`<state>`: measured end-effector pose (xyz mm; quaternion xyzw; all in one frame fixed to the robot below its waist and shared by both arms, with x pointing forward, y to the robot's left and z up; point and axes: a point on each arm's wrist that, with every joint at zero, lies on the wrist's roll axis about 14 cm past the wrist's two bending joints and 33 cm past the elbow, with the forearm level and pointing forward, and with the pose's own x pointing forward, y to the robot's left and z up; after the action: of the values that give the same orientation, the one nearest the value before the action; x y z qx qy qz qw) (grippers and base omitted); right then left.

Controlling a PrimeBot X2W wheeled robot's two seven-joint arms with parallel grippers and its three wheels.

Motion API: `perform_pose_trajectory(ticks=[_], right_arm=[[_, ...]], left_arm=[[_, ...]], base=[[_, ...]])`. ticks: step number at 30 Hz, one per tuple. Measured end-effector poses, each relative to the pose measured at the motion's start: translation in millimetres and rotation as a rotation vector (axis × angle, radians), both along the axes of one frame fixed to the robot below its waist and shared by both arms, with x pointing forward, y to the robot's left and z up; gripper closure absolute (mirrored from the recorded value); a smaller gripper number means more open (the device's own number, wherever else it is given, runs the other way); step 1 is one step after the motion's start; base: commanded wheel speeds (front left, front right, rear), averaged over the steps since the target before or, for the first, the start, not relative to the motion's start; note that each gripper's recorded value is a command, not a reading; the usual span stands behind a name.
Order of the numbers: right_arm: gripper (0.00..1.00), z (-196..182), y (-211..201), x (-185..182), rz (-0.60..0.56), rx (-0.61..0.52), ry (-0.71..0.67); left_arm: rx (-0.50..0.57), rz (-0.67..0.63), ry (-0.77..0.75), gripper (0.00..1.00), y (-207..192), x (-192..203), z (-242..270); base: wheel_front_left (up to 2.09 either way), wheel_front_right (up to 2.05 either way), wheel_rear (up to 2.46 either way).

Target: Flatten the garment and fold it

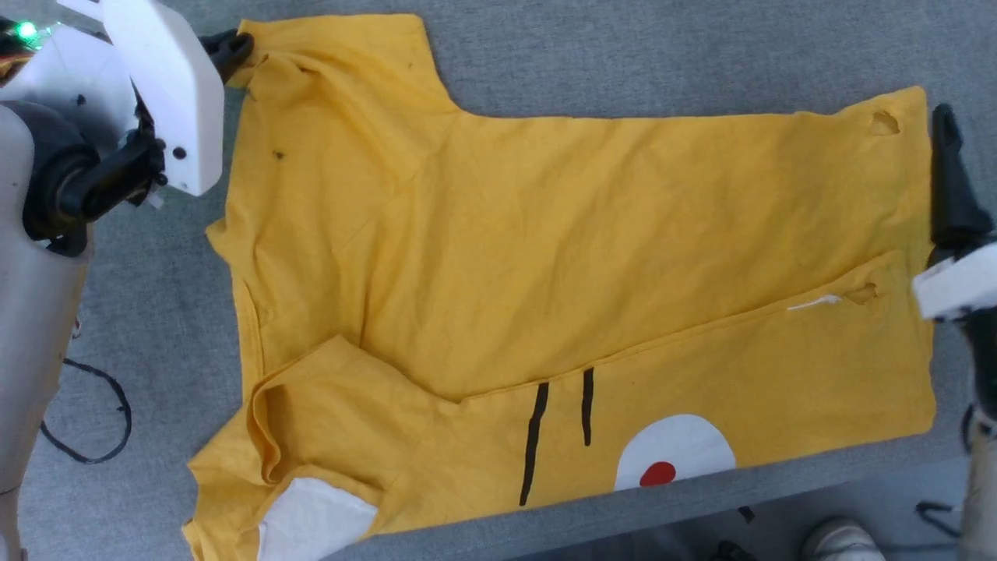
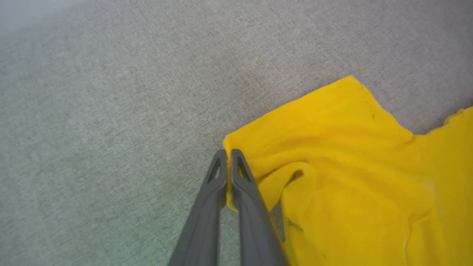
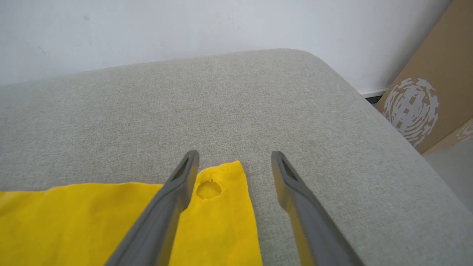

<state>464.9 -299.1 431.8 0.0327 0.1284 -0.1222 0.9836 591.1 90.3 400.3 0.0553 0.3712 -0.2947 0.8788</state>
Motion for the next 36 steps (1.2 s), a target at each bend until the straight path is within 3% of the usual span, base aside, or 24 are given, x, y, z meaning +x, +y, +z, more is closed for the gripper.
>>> perform_pose_trajectory(ticks=[11, 20, 21, 23, 30, 36], right_arm=[[0.0, -34.9, -10.6, 16.6, 0.018, 0.074, 0.365], [0.0, -58.9, -1.6, 24.0, 0.042, 0.099, 0.484], [0.47, -60.7, -1.4, 24.4, 0.042, 0.103, 0.495], [1.0, -61.0, -1.8, 27.2, 0.037, 0.113, 0.496], [1.0, -52.3, 0.3, 33.6, 0.043, 0.102, 0.455], [1.0, -32.2, -1.5, 44.2, 0.055, 0.06, 0.364]], left_arm=[[-0.003, 0.005, 0.008, 1.0, 5.1, -1.4, -8.6], [-0.007, 0.004, 0.001, 1.0, 6.7, 3.3, -10.6], [-0.006, 0.005, 0.002, 1.0, 7.3, 3.2, -11.2], [-0.011, 0.006, 0.006, 1.0, 7.2, 2.8, -12.0], [-0.029, 0.011, -0.05, 1.0, 6.6, 6.8, -2.1], [-0.082, 0.034, -0.257, 1.0, 8.8, 23.0, 30.6]], base=[[0.0, 0.0, 0.0], [0.0, 0.0, 0.0], [0.0, 0.0, 0.0], [0.0, 0.0, 0.0], [0.0, 0.0, 0.0], [0.0, 0.0, 0.0]])
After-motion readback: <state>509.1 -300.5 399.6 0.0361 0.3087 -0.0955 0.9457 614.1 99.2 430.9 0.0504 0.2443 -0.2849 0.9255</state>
